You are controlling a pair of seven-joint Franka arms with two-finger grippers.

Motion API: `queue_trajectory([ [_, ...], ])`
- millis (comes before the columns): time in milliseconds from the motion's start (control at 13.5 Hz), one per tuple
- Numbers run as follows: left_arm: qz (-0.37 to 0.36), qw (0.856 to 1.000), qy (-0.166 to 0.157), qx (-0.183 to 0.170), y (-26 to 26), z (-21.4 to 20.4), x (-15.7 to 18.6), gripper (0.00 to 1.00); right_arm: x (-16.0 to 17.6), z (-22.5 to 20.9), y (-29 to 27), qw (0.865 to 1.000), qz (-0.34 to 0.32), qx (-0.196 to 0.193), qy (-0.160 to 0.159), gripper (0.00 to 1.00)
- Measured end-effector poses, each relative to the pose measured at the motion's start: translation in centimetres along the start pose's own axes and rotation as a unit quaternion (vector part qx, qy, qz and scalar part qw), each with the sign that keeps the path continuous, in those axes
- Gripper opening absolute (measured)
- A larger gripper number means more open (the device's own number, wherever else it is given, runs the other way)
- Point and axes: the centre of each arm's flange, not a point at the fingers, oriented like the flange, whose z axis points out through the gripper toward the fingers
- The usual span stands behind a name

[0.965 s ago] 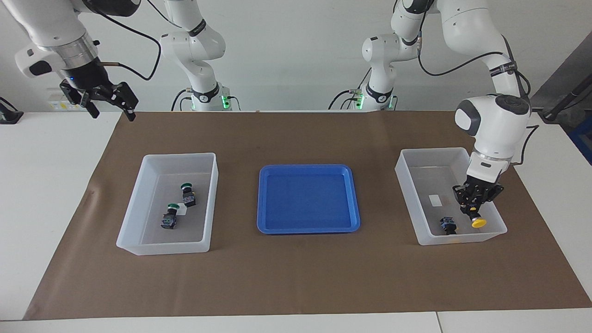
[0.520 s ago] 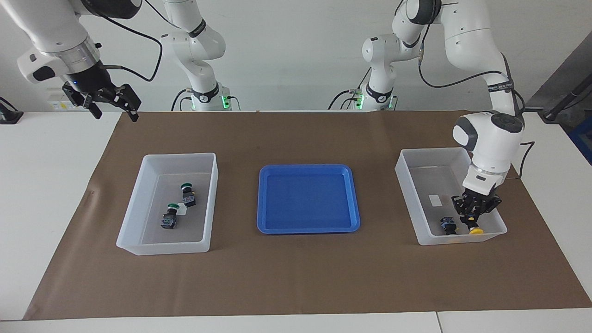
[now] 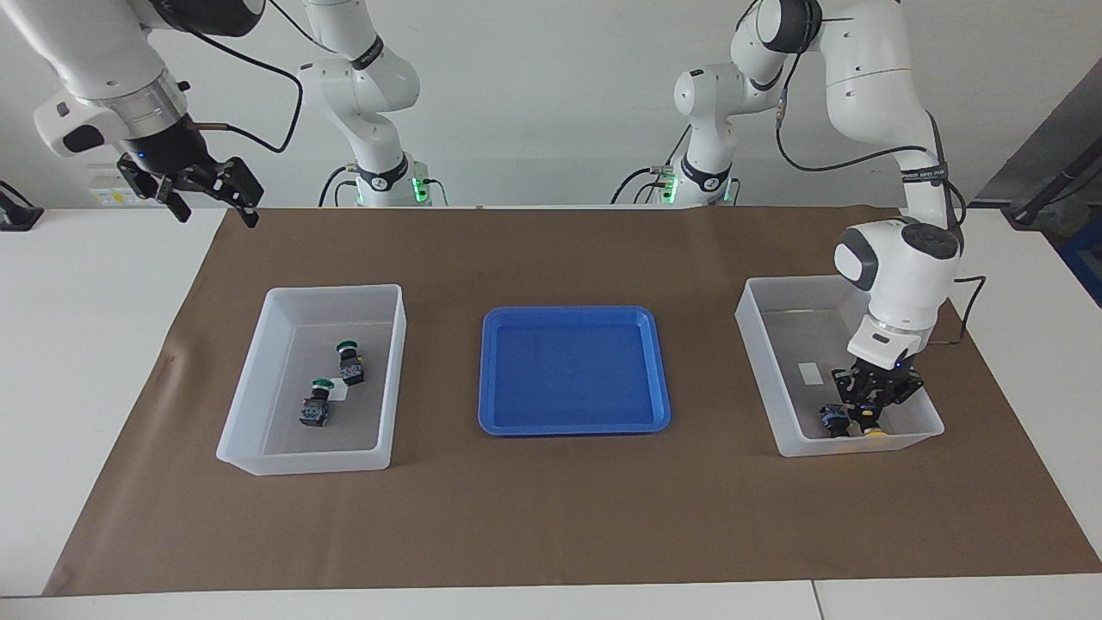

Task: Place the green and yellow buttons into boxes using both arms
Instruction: 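Lower the yellow button into the box with the left gripper and release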

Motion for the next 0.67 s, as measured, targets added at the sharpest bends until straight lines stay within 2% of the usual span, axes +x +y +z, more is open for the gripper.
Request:
queue_trajectory([
  [668,0.017,1.000,0.006,-0.005,1.5,1.1,-0.4,0.33,0.2,0.1,-0.3,1.000,-0.003,0.000,0.005,1.00],
])
